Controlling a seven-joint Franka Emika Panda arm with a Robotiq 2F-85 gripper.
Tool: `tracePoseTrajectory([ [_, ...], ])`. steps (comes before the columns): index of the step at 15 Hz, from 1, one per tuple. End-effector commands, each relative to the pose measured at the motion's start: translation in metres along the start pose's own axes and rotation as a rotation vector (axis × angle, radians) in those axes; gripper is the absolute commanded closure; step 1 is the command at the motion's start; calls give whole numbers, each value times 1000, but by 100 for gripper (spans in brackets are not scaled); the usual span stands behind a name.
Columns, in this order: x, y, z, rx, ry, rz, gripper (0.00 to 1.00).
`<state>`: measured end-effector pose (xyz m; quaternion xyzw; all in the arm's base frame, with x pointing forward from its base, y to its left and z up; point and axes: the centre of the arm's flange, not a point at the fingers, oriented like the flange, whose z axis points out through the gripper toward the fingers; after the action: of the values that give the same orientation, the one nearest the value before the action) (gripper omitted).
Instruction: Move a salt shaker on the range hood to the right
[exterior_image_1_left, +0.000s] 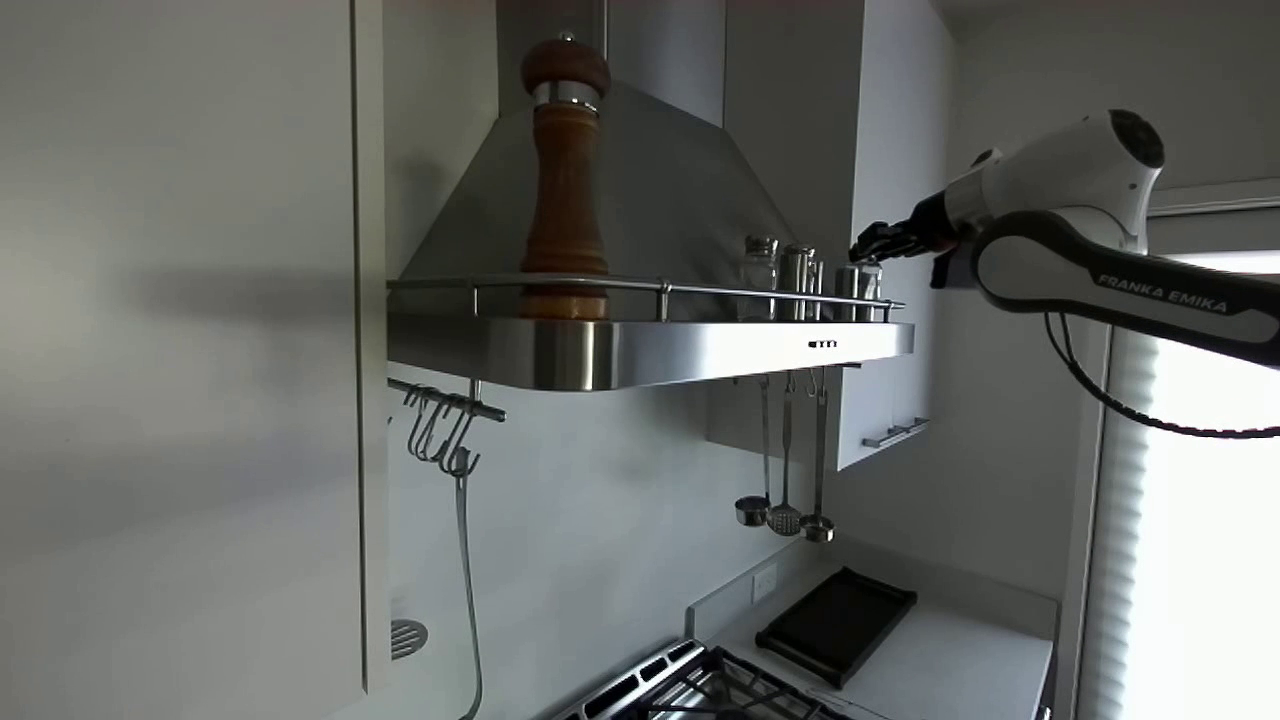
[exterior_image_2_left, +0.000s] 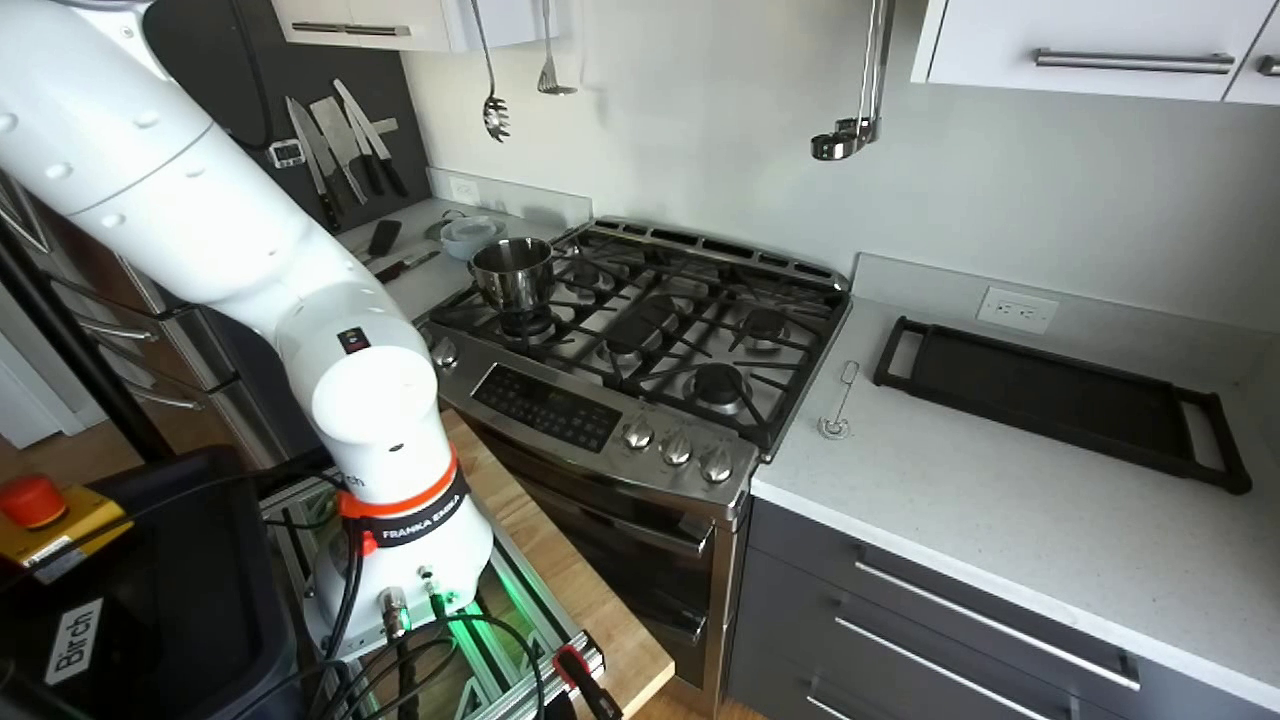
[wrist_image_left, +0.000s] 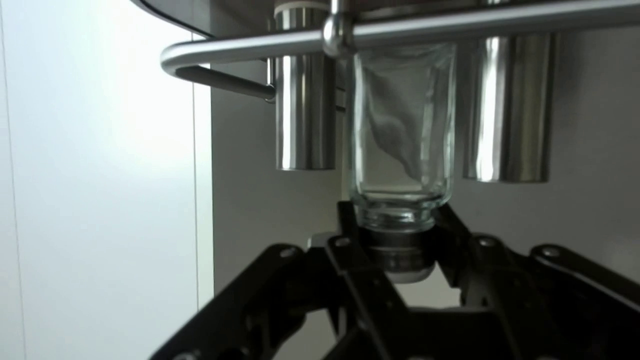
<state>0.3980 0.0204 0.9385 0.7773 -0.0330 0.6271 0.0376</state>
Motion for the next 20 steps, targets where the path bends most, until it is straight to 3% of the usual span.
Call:
tracePoseTrajectory([
  [1, -16, 8, -9, 16, 3, 0, 85],
  [17, -27, 7, -7, 15, -29, -3, 85],
  [18, -27, 7, -7, 14, -30, -3, 71],
  [20, -27, 7, -7, 13, -30, -4, 57],
])
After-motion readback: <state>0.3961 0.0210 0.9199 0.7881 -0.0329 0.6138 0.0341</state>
